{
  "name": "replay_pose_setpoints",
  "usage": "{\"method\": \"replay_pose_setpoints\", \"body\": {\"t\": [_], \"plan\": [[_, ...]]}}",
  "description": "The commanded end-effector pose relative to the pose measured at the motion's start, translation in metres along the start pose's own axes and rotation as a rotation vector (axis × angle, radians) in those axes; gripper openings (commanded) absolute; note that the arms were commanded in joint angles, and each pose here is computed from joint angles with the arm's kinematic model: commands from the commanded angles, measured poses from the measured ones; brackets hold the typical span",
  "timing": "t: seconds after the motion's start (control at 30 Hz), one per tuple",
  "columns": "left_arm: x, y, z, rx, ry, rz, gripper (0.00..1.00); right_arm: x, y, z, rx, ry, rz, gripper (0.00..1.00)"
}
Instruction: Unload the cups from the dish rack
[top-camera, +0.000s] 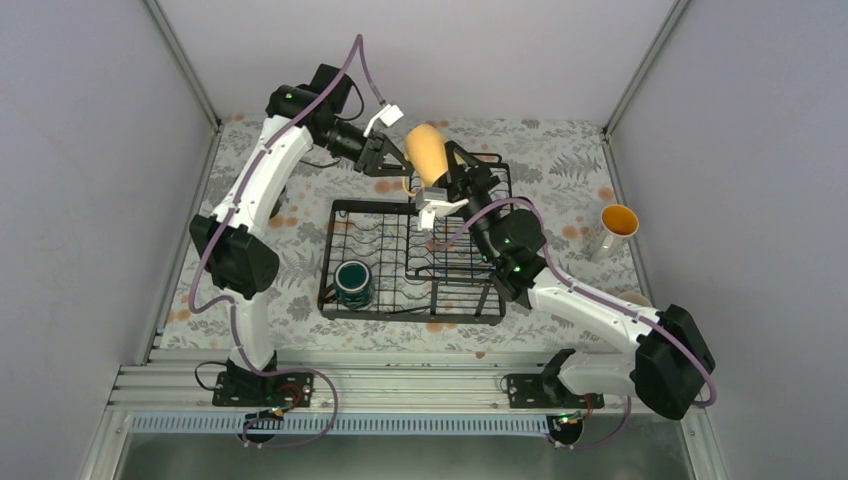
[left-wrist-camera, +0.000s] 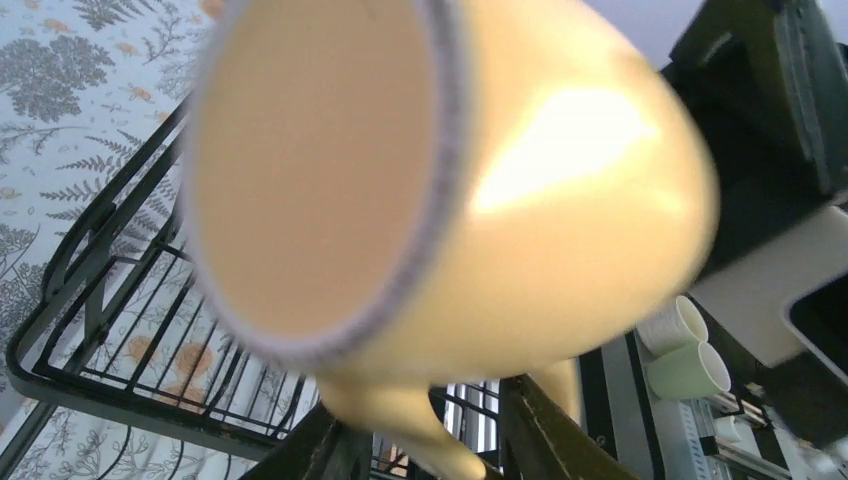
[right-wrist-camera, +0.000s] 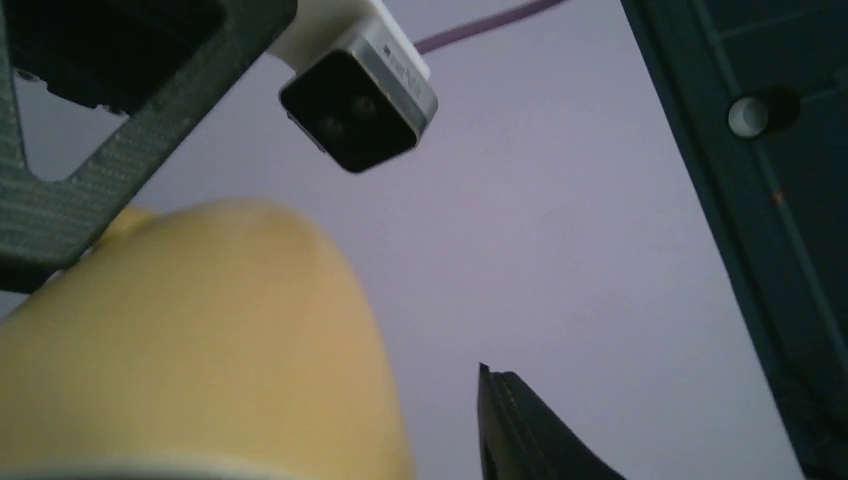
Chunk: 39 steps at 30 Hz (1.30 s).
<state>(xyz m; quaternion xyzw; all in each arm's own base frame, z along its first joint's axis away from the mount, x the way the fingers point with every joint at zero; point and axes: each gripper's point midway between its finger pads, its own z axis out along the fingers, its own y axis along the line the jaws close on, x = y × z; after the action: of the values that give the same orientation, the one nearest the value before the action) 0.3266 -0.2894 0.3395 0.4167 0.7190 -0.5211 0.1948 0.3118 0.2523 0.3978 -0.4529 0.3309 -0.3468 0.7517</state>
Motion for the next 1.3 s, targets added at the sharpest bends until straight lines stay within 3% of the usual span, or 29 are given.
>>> {"method": "replay_pose_setpoints", "body": {"t": [0.0, 0.23, 0.43, 0.53, 0.63, 0.7, 0.77, 0.8, 1.1, 1.2, 1.27], "plan": [[-0.009, -0.005, 0.003, 0.001, -0.008, 0.071, 0.34, -0.019, -0.039, -0.007, 0.144, -0.072, 0.029, 0.26], [-0.011, -0.007, 0.002, 0.006, -0.012, 0.092, 0.34, -0.021, -0.041, -0.003, 0.123, -0.070, 0.048, 0.05], [-0.011, -0.009, 0.000, -0.011, -0.010, 0.103, 0.34, -0.019, -0.033, 0.000, 0.075, -0.053, 0.065, 0.04], [-0.013, -0.008, -0.005, -0.056, -0.005, 0.132, 0.44, -0.017, -0.036, 0.002, 0.068, -0.034, 0.073, 0.04], [-0.020, -0.007, -0.021, -0.166, -0.005, 0.194, 0.70, -0.012, -0.039, 0.009, 0.014, 0.009, 0.103, 0.04], [-0.026, -0.003, -0.039, -0.270, -0.008, 0.238, 0.79, -0.013, -0.044, 0.016, -0.032, 0.029, 0.137, 0.04], [-0.032, 0.003, -0.060, -0.402, -0.005, 0.288, 0.97, -0.015, -0.042, 0.022, -0.109, 0.038, 0.162, 0.04], [-0.035, 0.003, -0.072, -0.468, -0.006, 0.316, 1.00, -0.018, -0.041, 0.025, -0.150, 0.036, 0.175, 0.04], [-0.045, -0.002, -0.227, -1.193, -0.070, 0.433, 1.00, -0.070, -0.048, 0.049, -0.583, -0.059, 0.359, 0.03], [-0.037, -0.018, -0.276, -1.487, -0.096, 0.494, 1.00, -0.097, -0.053, 0.060, -0.730, -0.107, 0.426, 0.03], [-0.028, -0.037, -0.303, -1.648, -0.112, 0.536, 1.00, -0.114, -0.031, 0.066, -0.843, -0.114, 0.429, 0.03]]}}
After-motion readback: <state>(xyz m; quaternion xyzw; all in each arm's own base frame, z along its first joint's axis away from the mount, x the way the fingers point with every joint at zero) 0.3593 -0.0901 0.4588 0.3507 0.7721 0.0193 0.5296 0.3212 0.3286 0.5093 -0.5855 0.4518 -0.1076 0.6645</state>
